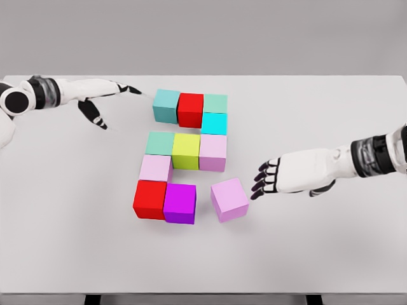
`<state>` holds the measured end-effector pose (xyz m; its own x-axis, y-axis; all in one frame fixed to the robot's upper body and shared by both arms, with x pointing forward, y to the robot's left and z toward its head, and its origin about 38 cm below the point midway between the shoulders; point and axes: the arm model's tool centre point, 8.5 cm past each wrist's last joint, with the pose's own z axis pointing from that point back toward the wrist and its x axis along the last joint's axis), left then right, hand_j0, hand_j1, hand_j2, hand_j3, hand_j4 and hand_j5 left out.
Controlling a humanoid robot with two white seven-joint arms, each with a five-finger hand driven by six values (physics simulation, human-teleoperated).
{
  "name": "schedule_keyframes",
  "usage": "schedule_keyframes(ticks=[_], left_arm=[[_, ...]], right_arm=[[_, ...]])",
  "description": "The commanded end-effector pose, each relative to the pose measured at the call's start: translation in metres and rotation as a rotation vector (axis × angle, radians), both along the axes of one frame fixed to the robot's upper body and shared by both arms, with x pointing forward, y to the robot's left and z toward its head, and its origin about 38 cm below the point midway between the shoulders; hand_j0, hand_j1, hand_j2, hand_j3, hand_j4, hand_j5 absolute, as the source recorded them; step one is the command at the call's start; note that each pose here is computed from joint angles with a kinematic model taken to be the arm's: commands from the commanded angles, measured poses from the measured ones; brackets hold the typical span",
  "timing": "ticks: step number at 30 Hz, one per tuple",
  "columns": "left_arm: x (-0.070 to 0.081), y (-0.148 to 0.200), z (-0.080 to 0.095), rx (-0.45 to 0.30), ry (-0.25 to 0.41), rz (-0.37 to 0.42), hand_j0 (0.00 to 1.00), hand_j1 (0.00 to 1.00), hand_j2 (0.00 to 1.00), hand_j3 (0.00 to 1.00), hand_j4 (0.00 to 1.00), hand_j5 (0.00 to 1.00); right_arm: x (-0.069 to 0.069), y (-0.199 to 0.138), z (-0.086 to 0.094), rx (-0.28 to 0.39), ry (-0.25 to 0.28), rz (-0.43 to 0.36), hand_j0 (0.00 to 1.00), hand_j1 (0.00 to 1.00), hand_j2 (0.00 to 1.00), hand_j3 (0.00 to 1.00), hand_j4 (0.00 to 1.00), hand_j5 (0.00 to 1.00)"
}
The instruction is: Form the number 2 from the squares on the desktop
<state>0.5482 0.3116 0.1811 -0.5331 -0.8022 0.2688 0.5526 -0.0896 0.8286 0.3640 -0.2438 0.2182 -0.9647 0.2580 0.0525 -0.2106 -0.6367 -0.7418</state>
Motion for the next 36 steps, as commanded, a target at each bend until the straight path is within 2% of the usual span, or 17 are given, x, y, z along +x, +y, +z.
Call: schedule_keyframes(ticks=[1, 2, 5, 8, 10, 13, 14, 16, 17, 22, 25, 31, 36], left_arm=[[-0.003, 0.025, 0.008, -0.004, -0.009, 0.043, 1.0, 1.0, 1.0, 1.0, 1.0, 1.0], [-0.003, 0.027, 0.012, -0.001, -0.017, 0.042, 1.0, 1.0, 1.0, 1.0, 1.0, 1.0], [-0.008, 0.037, 0.041, 0.028, -0.087, 0.012, 1.0, 1.0, 1.0, 1.0, 1.0, 1.0], [-0.01, 0.035, 0.064, -0.021, -0.159, -0.001, 1.0, 1.0, 1.0, 1.0, 1.0, 1.0], [-0.016, 0.033, 0.058, -0.03, -0.156, -0.013, 1.0, 1.0, 1.0, 1.0, 1.0, 1.0], [-0.029, 0.041, 0.074, 0.018, -0.183, -0.05, 1.0, 1.0, 1.0, 1.0, 1.0, 1.0], [-0.03, 0.05, 0.078, 0.024, -0.187, -0.034, 1.0, 1.0, 1.0, 1.0, 1.0, 1.0], [-0.032, 0.043, 0.075, 0.02, -0.188, -0.052, 1.0, 1.0, 1.0, 1.0, 1.0, 1.0], [-0.036, 0.042, 0.067, 0.018, -0.175, -0.06, 1.0, 1.0, 1.0, 1.0, 1.0, 1.0], [-0.036, 0.044, 0.069, 0.013, -0.181, -0.054, 1.0, 1.0, 1.0, 1.0, 1.0, 1.0], [-0.036, 0.045, 0.061, 0.005, -0.166, -0.042, 1.0, 1.0, 1.0, 1.0, 1.0, 1.0], [-0.034, 0.054, 0.076, -0.024, -0.204, -0.011, 1.0, 1.0, 1.0, 1.0, 1.0, 1.0], [-0.034, 0.06, 0.073, -0.03, -0.196, 0.009, 1.0, 1.0, 1.0, 1.0, 1.0, 1.0]], right_arm=[[-0.001, 0.008, -0.003, 0.011, 0.012, 0.015, 1.0, 1.0, 1.0, 1.0, 1.0, 1.0], [-0.001, 0.01, -0.003, 0.014, 0.01, 0.019, 1.0, 1.0, 1.0, 1.0, 1.0, 1.0], [-0.004, 0.02, -0.011, 0.013, 0.033, 0.047, 1.0, 1.0, 1.0, 1.0, 1.0, 1.0], [-0.006, 0.024, -0.014, 0.012, 0.041, 0.058, 1.0, 1.0, 1.0, 1.0, 1.0, 1.0], [-0.007, 0.024, -0.016, 0.009, 0.046, 0.059, 1.0, 1.0, 1.0, 1.0, 1.0, 1.0], [-0.006, 0.024, -0.014, 0.009, 0.042, 0.06, 1.0, 1.0, 1.0, 1.0, 1.0, 1.0], [-0.005, 0.021, -0.013, 0.006, 0.04, 0.055, 1.0, 1.0, 1.0, 1.0, 1.0, 1.0], [-0.005, 0.019, -0.013, 0.003, 0.04, 0.049, 1.0, 1.0, 1.0, 1.0, 1.0, 1.0], [-0.005, 0.018, -0.013, 0.0, 0.039, 0.047, 1.0, 1.0, 1.0, 1.0, 1.0, 1.0], [-0.002, 0.007, -0.009, -0.02, 0.016, 0.025, 1.0, 1.0, 1.0, 1.0, 1.0, 1.0], [-0.001, 0.009, -0.006, -0.013, 0.007, 0.026, 1.0, 1.0, 1.0, 1.0, 1.0, 1.0], [0.002, 0.011, 0.001, 0.007, -0.004, 0.024, 1.0, 1.0, 1.0, 1.0, 1.0, 1.0], [0.007, 0.012, 0.019, 0.066, -0.015, 0.007, 1.0, 1.0, 1.0, 1.0, 1.0, 1.0]])
